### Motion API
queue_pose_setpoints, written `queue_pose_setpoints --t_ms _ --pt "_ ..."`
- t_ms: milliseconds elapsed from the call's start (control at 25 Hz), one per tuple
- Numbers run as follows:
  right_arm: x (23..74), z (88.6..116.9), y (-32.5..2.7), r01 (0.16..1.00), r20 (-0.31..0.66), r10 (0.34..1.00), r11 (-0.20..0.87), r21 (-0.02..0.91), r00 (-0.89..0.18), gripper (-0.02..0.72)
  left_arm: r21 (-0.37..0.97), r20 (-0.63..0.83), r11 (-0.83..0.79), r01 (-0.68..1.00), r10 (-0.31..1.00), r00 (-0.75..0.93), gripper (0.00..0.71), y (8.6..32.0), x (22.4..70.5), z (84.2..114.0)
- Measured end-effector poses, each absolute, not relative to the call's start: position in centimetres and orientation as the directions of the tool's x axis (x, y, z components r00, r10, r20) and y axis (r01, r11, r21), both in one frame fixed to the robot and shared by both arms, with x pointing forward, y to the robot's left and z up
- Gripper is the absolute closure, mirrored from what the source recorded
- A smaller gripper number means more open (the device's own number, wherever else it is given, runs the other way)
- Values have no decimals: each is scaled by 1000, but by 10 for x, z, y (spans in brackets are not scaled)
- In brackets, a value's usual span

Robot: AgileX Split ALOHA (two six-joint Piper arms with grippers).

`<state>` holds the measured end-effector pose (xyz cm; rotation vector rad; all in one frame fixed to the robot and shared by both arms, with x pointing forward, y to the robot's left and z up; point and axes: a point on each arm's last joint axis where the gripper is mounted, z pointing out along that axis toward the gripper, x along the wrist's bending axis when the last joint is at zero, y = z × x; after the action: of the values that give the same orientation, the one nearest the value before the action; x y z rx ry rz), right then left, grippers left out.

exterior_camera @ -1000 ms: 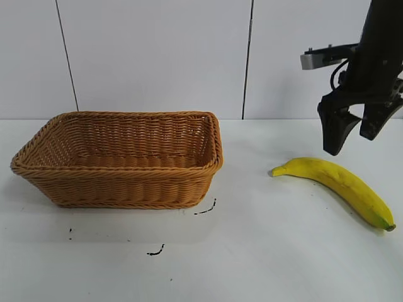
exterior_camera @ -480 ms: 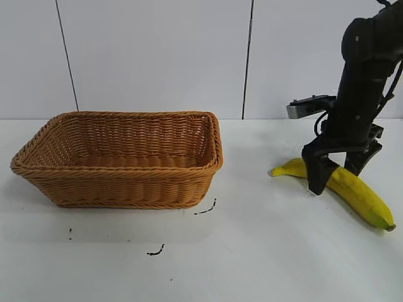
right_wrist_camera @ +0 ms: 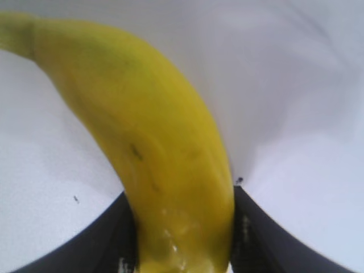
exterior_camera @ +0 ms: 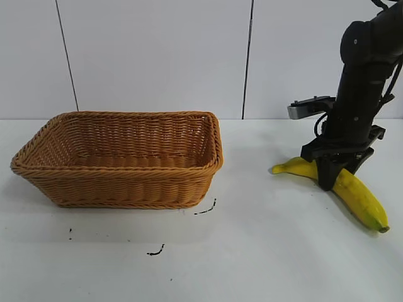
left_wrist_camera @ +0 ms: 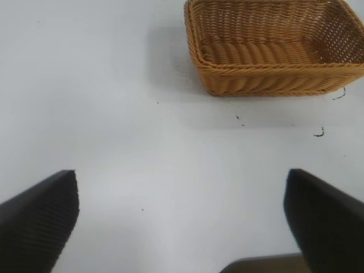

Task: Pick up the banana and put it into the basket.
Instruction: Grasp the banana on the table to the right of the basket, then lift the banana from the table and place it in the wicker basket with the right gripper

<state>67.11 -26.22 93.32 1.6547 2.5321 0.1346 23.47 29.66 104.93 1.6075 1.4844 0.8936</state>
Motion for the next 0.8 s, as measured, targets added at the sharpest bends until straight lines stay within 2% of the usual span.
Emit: queue_pose_setpoints --t_ms 200,360,480,600,800 --pt "661 992 -263 881 -80 913 407 242 -400 383 884 -1 -37 466 997 80 15 297 235 1049" --pt "663 1025 -258 863 -49 904 420 280 -424 383 884 -1 -37 466 997 80 15 297 235 1049" --pt "671 1051 -254 844 -33 909 400 356 -417 383 884 -1 -37 466 997 80 15 297 235 1049" --pt "678 1060 -252 840 -28 909 397 371 -416 383 884 -1 -37 466 997 80 15 297 235 1049" --pt "693 1052 -238 832 -30 894 428 353 -448 383 884 -1 -37 466 997 80 15 297 235 1049"
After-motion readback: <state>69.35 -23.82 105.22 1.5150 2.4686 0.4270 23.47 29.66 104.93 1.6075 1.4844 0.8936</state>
